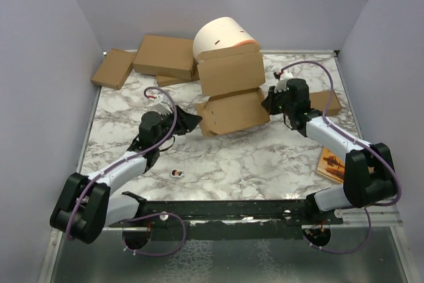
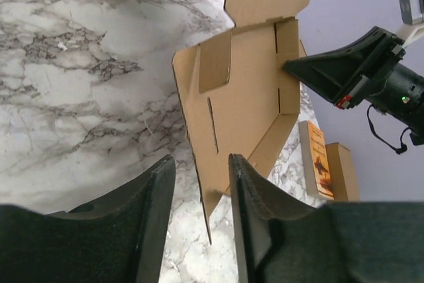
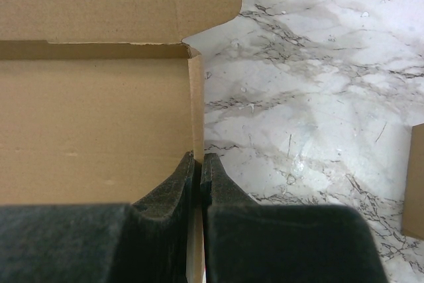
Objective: Fold the paper box
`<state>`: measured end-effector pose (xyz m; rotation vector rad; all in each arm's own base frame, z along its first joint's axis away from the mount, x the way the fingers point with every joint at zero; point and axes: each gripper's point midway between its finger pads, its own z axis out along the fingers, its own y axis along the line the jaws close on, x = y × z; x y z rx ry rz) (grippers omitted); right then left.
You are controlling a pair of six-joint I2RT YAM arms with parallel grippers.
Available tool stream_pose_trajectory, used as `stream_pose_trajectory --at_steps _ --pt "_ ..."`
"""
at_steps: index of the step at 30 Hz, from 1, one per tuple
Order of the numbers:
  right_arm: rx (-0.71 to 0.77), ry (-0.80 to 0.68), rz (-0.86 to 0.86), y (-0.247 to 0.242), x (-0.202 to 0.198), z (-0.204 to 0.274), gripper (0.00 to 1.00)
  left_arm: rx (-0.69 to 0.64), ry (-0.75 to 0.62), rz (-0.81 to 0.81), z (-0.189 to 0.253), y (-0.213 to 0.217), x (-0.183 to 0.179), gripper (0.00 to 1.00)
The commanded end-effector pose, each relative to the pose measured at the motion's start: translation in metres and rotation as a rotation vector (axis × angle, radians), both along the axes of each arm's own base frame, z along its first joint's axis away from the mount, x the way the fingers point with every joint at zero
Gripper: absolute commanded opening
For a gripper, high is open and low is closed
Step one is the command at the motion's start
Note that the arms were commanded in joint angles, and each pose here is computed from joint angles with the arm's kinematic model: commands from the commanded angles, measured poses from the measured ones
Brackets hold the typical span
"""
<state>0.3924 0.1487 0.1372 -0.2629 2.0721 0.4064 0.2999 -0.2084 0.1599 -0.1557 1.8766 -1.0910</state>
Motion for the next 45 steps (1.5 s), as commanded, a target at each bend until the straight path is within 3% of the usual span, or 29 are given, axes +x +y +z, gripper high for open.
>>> stream_pose_trajectory --at_steps 1,3,7,17,45 --pt "0.036 -0.056 0.011 0.003 0.002 0.016 0.01 0.023 0.009 0.008 0.005 -0.006 0.016 0.36" --pt "0.036 -0.057 0.012 0.003 0.002 0.016 0.01 0.031 0.014 0.002 0.004 -0.009 0.018 0.31" --pt "0.035 -0.055 0.015 0.004 0.002 0.014 0.01 0.046 0.023 -0.017 0.004 -0.015 0.019 0.1" --pt "0.031 -0.019 0.012 0.004 0.001 -0.002 0.01 0.058 0.02 -0.077 0.012 -0.034 0.021 0.08" --pt "0.035 0.159 0.025 0.011 -0.007 -0.063 0.01 0.032 0.126 -0.227 -0.039 -0.061 0.016 0.36"
